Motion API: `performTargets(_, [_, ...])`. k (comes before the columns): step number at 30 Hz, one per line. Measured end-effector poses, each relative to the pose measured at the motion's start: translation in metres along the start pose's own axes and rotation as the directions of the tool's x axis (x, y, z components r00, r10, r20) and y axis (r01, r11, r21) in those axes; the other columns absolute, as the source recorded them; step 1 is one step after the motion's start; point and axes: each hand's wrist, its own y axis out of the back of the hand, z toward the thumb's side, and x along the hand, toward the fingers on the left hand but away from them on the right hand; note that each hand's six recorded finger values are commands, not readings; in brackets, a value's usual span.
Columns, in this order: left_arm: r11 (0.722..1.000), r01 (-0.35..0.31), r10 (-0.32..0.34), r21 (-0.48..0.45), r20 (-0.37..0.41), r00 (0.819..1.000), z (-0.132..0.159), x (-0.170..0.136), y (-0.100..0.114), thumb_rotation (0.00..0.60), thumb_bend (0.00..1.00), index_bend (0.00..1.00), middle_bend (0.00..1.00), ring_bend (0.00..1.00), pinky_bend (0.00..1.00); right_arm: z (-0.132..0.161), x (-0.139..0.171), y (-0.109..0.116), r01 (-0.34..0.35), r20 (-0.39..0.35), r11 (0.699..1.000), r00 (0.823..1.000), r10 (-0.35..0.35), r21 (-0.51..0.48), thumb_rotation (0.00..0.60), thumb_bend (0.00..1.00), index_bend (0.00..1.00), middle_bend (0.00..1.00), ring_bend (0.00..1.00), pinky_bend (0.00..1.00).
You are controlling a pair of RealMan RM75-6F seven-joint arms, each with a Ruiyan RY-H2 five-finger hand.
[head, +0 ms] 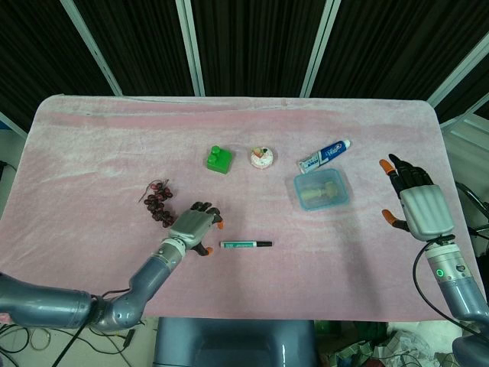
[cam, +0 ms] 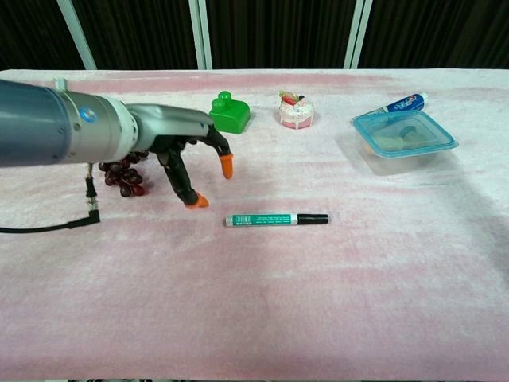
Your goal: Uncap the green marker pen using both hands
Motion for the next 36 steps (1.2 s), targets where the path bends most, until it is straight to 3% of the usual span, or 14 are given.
performTargets(11, [0.996, -0.039, 0.04, 0.083, -0.018, 0.999, 0.029, 0.026, -0.027, 0.6, 0.27, 0.39, 0.14, 0.0, 0.0, -0.007, 0.002, -0.008, -0.017, 0.016, 1.0, 1.0, 0.017, -0.002, 0.6, 0.14, 0.06, 0.02, 0.1, 0.18])
performTargets(26, [0.991, -0.08, 0.084, 0.104, -0.035, 0.996, 0.035, 0.036, -0.025, 0.6, 0.31, 0.42, 0.14, 0.0, 0.0, -0.013, 0.003, -0.012, -0.022, 0.029, 1.0, 0.999, 0.022, -0.001, 0.6, 0.14, 0.06, 0.02, 0.1, 0.18])
performTargets(36, [0.994, -0.071, 0.074, 0.078, -0.035, 0.997, 0.042, 0.044, -0.029, 0.6, 0.31, 0.44, 0.15, 0.0, 0.0, -0.015, 0.002, -0.013, -0.028, 0.029, 1.0, 0.999, 0.028, 0.003, 0.6, 0.14, 0.06, 0.02, 0.1, 0.18])
